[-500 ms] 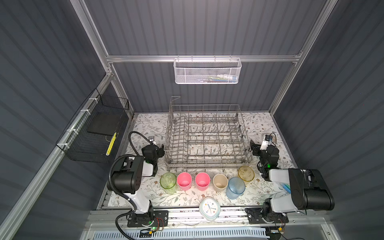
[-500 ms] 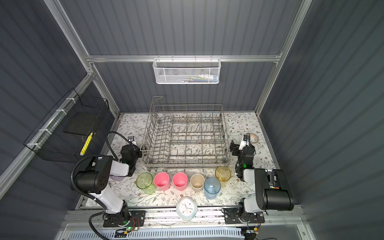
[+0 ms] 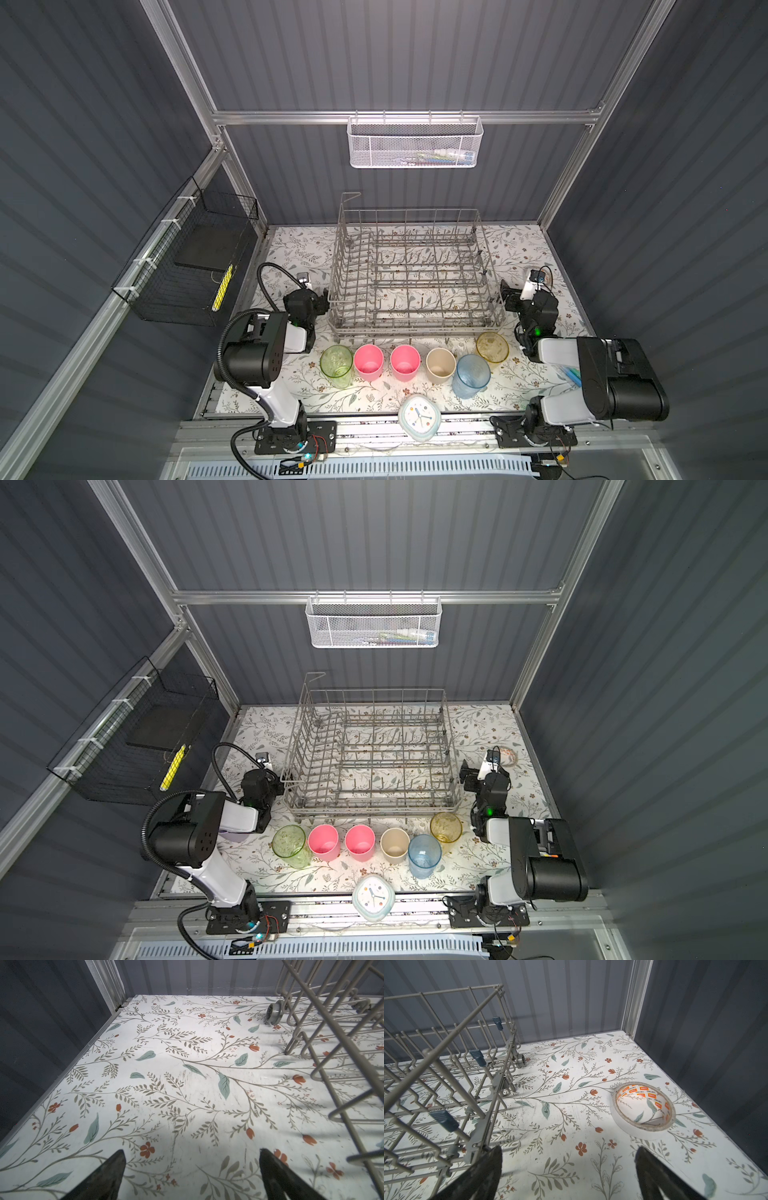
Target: Load the cups into the dish rack
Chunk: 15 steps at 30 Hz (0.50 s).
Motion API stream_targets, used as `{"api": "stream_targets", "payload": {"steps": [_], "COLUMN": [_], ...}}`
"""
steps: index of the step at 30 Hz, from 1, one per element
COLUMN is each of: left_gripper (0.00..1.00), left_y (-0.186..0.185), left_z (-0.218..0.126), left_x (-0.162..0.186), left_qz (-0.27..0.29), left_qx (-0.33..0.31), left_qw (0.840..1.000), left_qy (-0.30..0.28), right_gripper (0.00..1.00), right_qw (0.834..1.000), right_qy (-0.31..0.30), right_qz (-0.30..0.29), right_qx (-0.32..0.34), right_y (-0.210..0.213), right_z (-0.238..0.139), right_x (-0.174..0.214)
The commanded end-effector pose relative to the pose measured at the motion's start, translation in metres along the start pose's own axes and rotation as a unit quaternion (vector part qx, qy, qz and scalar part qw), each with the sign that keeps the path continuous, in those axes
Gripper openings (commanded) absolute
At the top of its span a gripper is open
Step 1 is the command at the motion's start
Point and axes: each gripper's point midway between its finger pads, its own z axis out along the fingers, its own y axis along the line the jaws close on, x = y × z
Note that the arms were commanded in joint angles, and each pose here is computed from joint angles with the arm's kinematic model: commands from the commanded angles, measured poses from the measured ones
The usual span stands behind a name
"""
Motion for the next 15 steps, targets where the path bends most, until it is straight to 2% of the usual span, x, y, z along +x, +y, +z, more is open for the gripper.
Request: {"api": "stream_targets", "payload": {"steps": [1,15], "left_gripper": [1.0,1.0], "left_y": [-0.0005,0.0027], "left_z": [0.0025,0.0011], "left_x": [-0.0054,-0.0073], "left_qz": [0.007,0.005], "left_qx": [-0.004,-0.014], "left_qw": [1.0,1.0], "left_qy": [-0.006,-0.011], "right_gripper": [0.99,0.99], "right_qw": [1.0,1.0], "right_qy": [0.0,-0.001], "right_qz": [-0.006,-0.006], "right_qx": [-0.004,-0.004], "right_y": [0.0023,0.002], "right_z": [0.0025,0.0025], "right_x": [-0.002,-0.0023]}}
